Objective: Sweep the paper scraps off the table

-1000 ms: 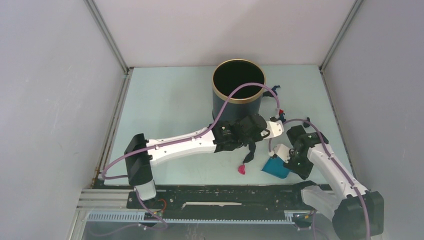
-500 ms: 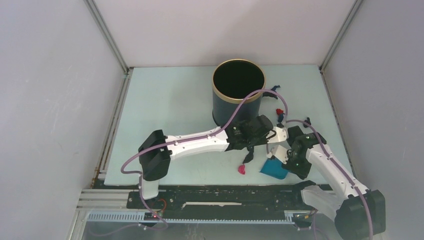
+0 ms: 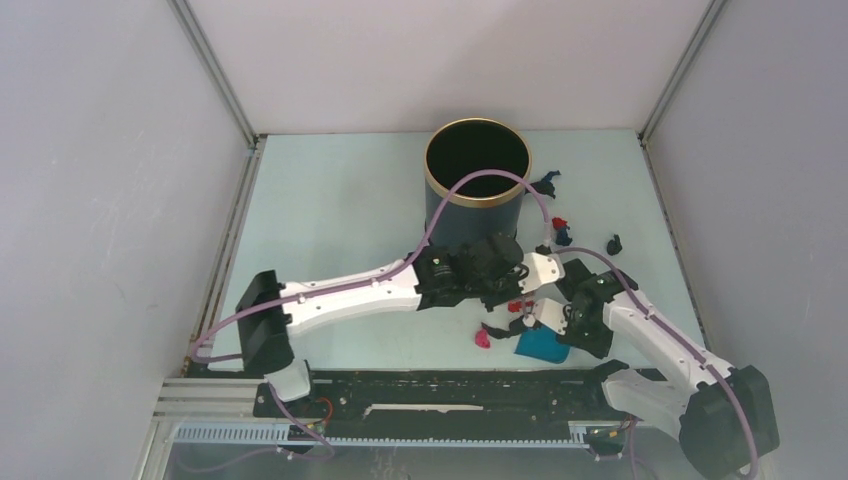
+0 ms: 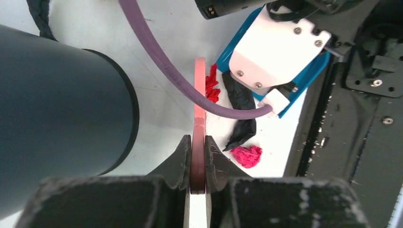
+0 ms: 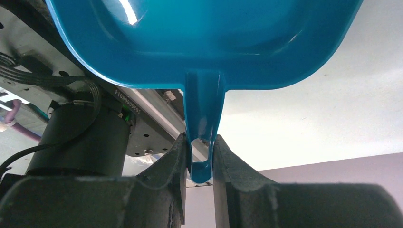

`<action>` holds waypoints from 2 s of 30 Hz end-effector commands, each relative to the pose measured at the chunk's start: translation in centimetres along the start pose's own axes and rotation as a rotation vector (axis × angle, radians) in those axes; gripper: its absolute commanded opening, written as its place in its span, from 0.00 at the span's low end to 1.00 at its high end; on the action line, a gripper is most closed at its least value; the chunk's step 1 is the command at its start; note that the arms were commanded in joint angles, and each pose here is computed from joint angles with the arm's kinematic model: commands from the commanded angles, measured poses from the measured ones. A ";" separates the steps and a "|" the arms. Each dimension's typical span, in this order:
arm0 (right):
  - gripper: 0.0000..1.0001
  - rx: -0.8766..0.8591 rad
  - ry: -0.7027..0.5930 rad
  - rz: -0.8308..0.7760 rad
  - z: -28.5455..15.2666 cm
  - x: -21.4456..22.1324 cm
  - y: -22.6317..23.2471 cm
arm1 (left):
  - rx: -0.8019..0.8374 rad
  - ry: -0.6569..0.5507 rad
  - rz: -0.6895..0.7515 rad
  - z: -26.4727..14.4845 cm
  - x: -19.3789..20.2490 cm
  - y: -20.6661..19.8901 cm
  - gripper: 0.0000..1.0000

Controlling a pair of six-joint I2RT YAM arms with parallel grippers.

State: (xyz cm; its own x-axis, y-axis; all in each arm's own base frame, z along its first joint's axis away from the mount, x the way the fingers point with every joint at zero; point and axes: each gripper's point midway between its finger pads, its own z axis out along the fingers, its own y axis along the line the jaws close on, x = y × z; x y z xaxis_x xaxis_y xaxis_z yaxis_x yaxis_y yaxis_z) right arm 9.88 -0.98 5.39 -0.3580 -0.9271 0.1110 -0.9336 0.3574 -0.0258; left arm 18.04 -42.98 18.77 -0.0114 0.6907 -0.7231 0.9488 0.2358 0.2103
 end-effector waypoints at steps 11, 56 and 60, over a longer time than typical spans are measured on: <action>0.00 0.084 0.054 -0.057 -0.1 -0.3 -1.5 | -0.456 0.004 -0.531 -11.3 2.7 5.5 0.00; 0.00 0.053 -0.168 0.022 -0.7 -4.7 -1.3 | -0.495 -0.110 -1.131 -3.5 0.5 1.9 0.00; 0.00 0.073 -0.201 0.045 -1.0 -4.6 -1.8 | -0.503 -0.091 -1.126 -4.3 1.8 1.8 0.00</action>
State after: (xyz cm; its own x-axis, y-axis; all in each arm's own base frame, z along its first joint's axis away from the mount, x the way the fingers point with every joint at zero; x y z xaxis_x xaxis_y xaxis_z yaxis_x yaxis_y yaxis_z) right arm 11.85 1.80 4.99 -0.3739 -0.9275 0.0023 -0.9255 0.3730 -0.0651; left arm 18.00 -40.64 18.20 -0.7477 -0.0861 -0.6584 0.2002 0.9162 -0.3472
